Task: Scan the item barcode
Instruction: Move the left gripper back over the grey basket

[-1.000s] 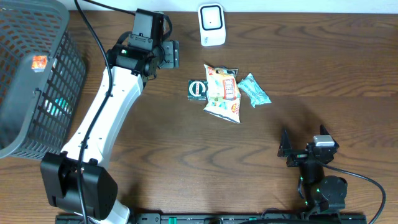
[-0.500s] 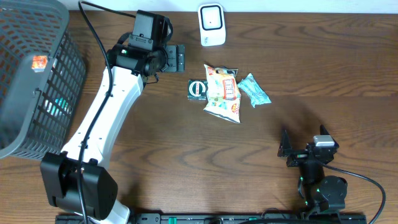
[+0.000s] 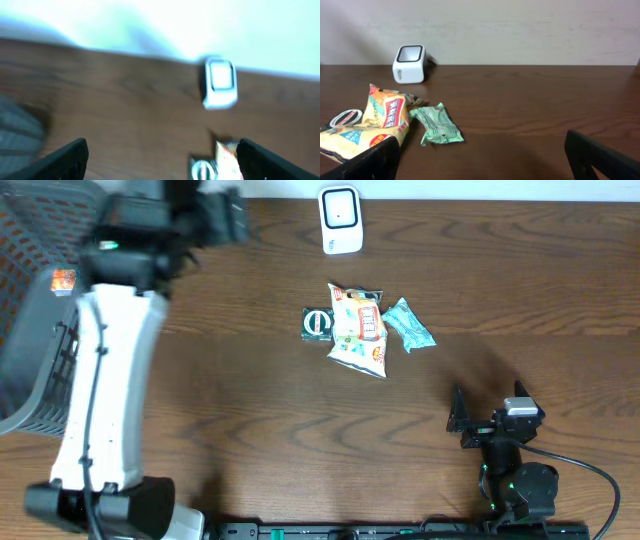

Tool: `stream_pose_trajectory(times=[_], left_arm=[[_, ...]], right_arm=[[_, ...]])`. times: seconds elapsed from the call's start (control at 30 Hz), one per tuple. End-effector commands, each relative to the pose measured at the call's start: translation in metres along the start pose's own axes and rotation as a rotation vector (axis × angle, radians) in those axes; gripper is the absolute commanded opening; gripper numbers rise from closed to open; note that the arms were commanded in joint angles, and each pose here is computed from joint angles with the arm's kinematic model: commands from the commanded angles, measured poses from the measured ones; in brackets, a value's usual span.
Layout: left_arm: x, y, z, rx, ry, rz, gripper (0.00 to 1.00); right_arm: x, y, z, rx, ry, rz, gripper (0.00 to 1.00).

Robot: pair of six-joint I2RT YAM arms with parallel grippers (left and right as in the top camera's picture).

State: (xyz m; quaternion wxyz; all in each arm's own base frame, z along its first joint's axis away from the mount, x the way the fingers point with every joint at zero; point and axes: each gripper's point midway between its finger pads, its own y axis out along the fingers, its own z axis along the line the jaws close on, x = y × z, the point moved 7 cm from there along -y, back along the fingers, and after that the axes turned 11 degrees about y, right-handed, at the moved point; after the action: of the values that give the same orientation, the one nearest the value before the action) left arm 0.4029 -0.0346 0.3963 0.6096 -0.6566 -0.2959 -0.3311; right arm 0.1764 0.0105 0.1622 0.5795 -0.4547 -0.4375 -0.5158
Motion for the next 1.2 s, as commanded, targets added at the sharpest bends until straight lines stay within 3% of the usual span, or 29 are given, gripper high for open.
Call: stream_pose_trajectory(times=[0.0, 0.1, 0.23, 0.43, 0.57, 0.8, 1.17], left_arm=[[0.018, -0.020, 0.043, 0.106, -0.053, -0.081, 0.93], [0.026, -0.027, 0.083, 0.188, -0.115, -0.142, 0.93], [0.022, -0.041, 0.140, 0.300, -0.312, -0.191, 0.93], [0.000, -0.058, 0.212, 0.440, -0.609, -0.222, 0.94], [-0.020, -0.050, 0.242, 0.496, -0.688, -0.170, 0.93], [-0.059, -0.001, 0.277, 0.587, -0.758, -0.006, 0.94], [-0.132, 0.092, 0.317, 0.627, -1.012, 0.171, 0.93]], right_arm=[[0.000, 0.000, -0.001, -0.003, 0.004, -0.001, 0.99], [0.000, 0.000, -0.001, -0.003, 0.004, -0.001, 0.99], [0.000, 0.000, -0.001, -0.003, 0.004, -0.001, 0.99], [0.000, 0.000, -0.001, -0.004, 0.004, -0.001, 0.99], [0.000, 0.000, -0.001, -0.004, 0.004, -0.001, 0.99], [0.000, 0.000, -0.001, -0.003, 0.004, -0.001, 0.99], [0.000, 0.000, -0.001, -0.003, 0.004, -0.001, 0.99]])
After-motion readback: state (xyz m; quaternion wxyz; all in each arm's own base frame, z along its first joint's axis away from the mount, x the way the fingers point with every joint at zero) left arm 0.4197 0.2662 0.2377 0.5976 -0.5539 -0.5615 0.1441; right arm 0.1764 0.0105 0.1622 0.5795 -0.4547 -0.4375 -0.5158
